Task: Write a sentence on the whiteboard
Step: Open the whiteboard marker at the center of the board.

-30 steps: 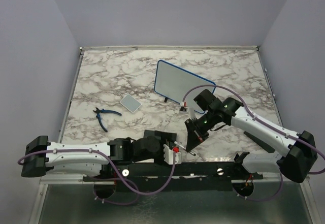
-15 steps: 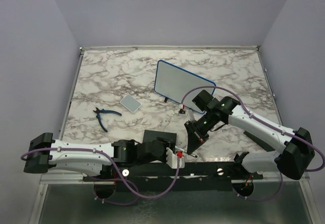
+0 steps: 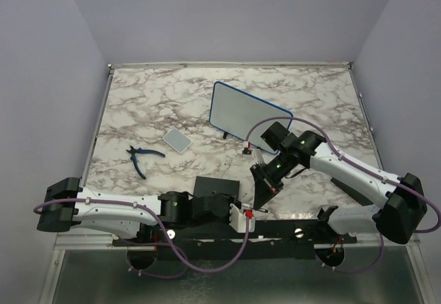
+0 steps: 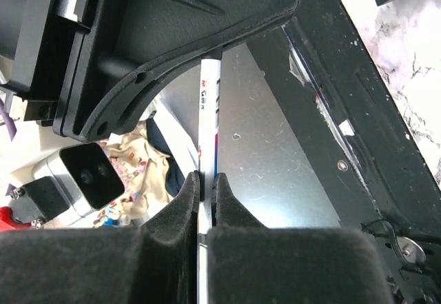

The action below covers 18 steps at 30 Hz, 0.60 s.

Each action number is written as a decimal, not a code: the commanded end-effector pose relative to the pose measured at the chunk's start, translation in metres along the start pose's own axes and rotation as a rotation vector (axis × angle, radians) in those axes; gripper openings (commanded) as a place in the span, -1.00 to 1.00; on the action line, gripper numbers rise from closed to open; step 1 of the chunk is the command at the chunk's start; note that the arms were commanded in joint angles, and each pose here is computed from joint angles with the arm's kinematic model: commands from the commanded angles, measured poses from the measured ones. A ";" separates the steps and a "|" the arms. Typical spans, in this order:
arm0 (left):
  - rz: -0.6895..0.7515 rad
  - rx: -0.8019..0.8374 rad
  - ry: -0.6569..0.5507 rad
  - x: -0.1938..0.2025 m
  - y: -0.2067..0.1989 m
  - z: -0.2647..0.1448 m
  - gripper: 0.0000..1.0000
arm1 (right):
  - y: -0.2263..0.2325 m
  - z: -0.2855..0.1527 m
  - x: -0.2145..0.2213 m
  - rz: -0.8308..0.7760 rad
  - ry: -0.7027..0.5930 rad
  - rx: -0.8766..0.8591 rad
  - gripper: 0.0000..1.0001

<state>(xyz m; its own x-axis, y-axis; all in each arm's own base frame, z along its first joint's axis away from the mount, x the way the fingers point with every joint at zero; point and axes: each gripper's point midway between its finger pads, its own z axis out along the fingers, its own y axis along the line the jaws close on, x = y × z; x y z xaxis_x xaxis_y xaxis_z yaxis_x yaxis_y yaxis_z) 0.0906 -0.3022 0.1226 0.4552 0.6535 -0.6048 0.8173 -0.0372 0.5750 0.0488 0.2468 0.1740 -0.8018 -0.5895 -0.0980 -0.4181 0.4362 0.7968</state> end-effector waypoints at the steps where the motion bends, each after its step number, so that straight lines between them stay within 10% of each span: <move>1: -0.036 -0.064 -0.043 -0.013 0.014 -0.004 -1.00 | 0.003 -0.005 -0.012 -0.028 -0.049 0.049 -0.90; 8: -0.075 -0.182 -0.056 -0.001 0.031 -0.019 -1.00 | 0.004 -0.042 -0.062 -0.061 -0.350 0.268 0.33; 18: -0.210 -0.293 -0.092 0.010 0.053 -0.034 -1.00 | 0.029 -0.092 -0.102 -0.177 -0.646 0.300 0.50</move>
<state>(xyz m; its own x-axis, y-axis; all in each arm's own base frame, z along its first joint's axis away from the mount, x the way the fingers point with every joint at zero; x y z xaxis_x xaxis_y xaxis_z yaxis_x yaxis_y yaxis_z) 0.1129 -0.2765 0.1568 0.3914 0.5740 -0.7193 0.7784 0.2103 0.5914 0.1409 0.2520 0.2426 -0.8075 -0.2587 -0.5301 -0.5636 0.6034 0.5641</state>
